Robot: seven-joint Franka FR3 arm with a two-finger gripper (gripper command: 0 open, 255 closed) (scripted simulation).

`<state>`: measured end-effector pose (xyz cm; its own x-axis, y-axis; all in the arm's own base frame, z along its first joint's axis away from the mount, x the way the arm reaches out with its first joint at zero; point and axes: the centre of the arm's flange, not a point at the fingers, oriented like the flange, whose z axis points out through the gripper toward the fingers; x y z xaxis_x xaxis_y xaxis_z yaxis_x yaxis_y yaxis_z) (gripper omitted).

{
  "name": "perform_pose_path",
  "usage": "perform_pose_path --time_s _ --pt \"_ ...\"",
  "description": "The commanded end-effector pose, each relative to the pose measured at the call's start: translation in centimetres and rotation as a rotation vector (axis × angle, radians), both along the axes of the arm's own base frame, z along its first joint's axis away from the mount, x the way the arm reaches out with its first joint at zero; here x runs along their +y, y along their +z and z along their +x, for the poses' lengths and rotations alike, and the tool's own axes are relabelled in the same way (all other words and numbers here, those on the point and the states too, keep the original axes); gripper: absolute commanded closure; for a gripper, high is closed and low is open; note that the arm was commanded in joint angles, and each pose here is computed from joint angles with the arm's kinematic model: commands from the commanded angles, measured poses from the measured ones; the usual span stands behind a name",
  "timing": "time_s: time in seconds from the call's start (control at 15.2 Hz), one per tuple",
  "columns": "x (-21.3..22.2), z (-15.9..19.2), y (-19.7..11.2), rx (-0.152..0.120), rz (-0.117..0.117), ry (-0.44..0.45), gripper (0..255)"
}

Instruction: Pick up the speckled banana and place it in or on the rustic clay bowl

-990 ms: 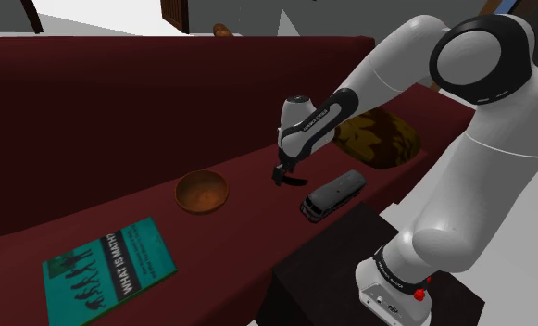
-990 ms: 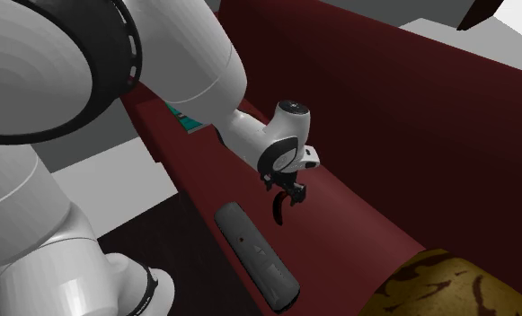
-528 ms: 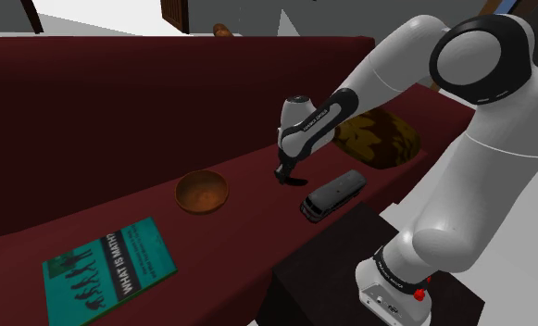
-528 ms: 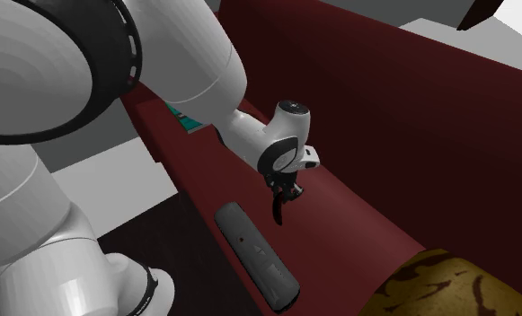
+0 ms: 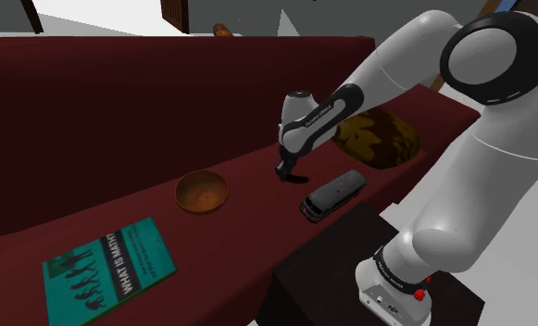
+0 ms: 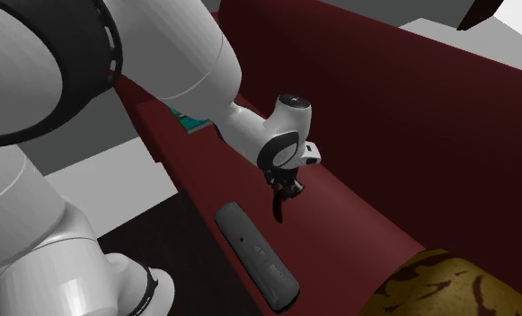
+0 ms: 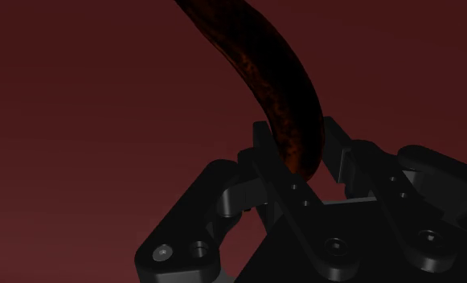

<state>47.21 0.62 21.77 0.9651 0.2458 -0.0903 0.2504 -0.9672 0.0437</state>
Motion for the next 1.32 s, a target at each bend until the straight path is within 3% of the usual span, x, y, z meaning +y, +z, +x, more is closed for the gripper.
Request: perform_pose_path --time_s 0.0,1.25 --pt "0.0 0.0 1.0 0.0 0.0 0.0 255" --pt "0.0 0.0 11.1 0.0 0.0 0.0 255"
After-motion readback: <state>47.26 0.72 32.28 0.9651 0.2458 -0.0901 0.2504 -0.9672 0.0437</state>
